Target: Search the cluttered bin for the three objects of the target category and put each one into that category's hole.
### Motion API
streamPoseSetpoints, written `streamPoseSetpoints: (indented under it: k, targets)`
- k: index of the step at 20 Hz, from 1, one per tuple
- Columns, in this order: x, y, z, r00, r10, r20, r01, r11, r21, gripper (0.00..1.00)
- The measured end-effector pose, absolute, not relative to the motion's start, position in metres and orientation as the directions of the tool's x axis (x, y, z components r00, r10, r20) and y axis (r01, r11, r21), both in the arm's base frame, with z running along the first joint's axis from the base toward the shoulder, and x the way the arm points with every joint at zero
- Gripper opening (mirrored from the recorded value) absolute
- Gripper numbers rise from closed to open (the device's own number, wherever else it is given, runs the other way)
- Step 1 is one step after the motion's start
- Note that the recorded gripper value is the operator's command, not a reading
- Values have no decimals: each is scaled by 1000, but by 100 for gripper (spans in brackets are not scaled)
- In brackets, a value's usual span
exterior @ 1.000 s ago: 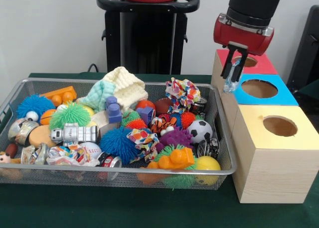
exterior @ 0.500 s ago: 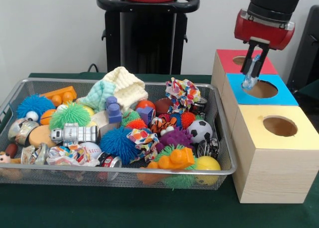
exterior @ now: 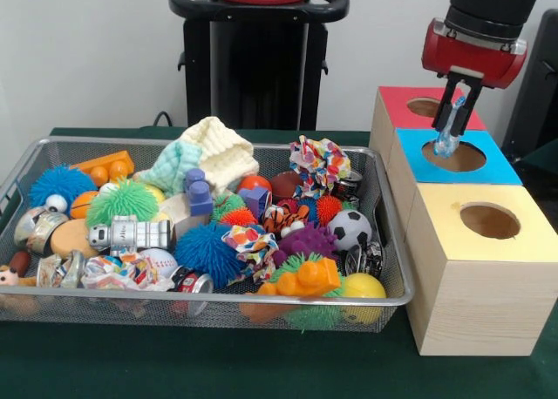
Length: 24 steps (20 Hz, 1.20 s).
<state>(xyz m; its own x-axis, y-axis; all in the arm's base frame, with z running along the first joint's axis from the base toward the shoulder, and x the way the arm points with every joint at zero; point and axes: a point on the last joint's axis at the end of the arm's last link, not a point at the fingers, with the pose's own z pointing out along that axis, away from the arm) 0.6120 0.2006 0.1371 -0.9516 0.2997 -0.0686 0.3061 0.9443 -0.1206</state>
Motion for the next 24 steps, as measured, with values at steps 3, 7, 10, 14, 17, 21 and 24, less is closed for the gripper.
streamPoseSetpoints:
  k: [3, 7, 10, 14, 17, 21, 24]
  targets:
    - [612, 200, 133, -951, 302, -70, 308, 943, -121, 0]
    - [613, 199, 124, -950, 303, -77, 310, 943, -124, 0]
    - [613, 201, 120, -949, 303, -84, 312, 942, -122, 0]
    - [610, 206, 118, -951, 297, -88, 306, 944, -121, 0]
    - [608, 211, 114, -952, 292, -91, 302, 946, -122, 0]
    - [608, 212, 113, -949, 297, -102, 308, 944, -115, 0]
    - [607, 212, 113, -947, 304, -104, 314, 943, -111, 0]
